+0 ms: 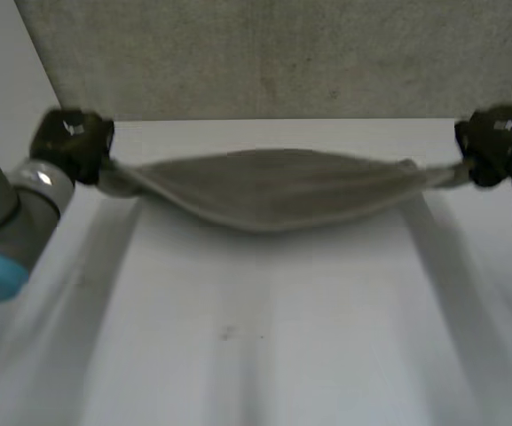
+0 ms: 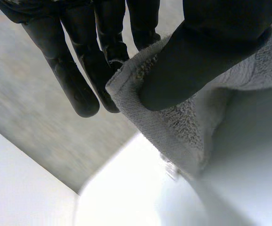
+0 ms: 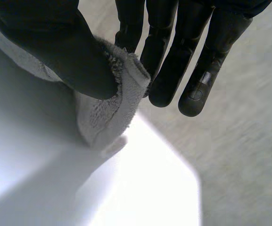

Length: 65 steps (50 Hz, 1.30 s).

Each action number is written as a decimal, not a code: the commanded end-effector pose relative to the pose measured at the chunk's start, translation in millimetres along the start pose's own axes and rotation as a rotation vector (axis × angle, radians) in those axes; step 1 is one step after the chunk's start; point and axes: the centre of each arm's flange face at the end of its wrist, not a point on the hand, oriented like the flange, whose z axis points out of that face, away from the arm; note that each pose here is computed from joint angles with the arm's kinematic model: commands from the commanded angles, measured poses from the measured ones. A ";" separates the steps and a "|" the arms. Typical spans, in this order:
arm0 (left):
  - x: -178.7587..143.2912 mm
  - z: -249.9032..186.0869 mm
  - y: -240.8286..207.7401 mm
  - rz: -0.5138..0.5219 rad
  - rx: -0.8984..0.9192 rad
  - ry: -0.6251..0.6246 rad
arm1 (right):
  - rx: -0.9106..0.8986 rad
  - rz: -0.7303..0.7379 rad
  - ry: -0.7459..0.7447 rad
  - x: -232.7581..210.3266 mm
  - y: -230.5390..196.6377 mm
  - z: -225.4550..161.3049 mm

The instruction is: Fold the laundry

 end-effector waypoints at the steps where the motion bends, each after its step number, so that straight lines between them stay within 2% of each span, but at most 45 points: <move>1: 17.0 -63.5 37.7 0.099 -0.159 0.109 | -0.214 -0.181 -0.116 -11.4 33.7 -36.3; 2: 16.9 -63.7 37.7 0.099 -0.159 0.109 | -0.215 -0.181 -0.116 -11.4 33.7 -36.5; 4: 7.6 -97.9 30.1 0.192 -0.207 0.120 | -0.263 -0.341 -0.135 -4.2 23.5 -69.3; 5: 7.5 -98.1 30.0 0.193 -0.207 0.120 | -0.263 -0.342 -0.135 -4.2 23.4 -69.4; 7: -1.5 -123.7 23.5 0.235 -0.247 0.126 | -0.284 -0.442 -0.135 6.0 11.9 -92.7; 11: -5.6 -128.9 22.5 0.214 -0.257 0.148 | -0.254 -0.444 -0.110 12.1 0.1 -99.5; 16: -9.4 -117.8 24.9 0.196 -0.214 0.170 | -0.241 -0.356 -0.110 11.3 2.6 -93.7; 18: -2.7 -100.4 42.6 0.191 -0.234 0.205 | -0.287 -0.290 -0.170 0.6 30.0 -70.9; 21: 0.9 -91.1 48.2 0.196 -0.235 0.216 | -0.303 -0.269 -0.166 -1.8 50.1 -48.3; 32: 24.5 -25.8 67.3 0.203 -0.222 0.279 | -0.308 -0.236 -0.075 -13.6 76.5 1.1; 45: 38.5 49.2 92.8 0.252 -0.161 0.162 | -0.210 -0.273 0.033 -38.0 88.6 62.6; 58: 50.2 73.9 98.4 0.256 -0.123 0.162 | -0.163 -0.313 0.083 -45.4 90.9 88.8; 65: 61.6 66.9 89.1 0.272 -0.111 0.184 | -0.116 -0.232 0.153 -35.7 73.2 88.0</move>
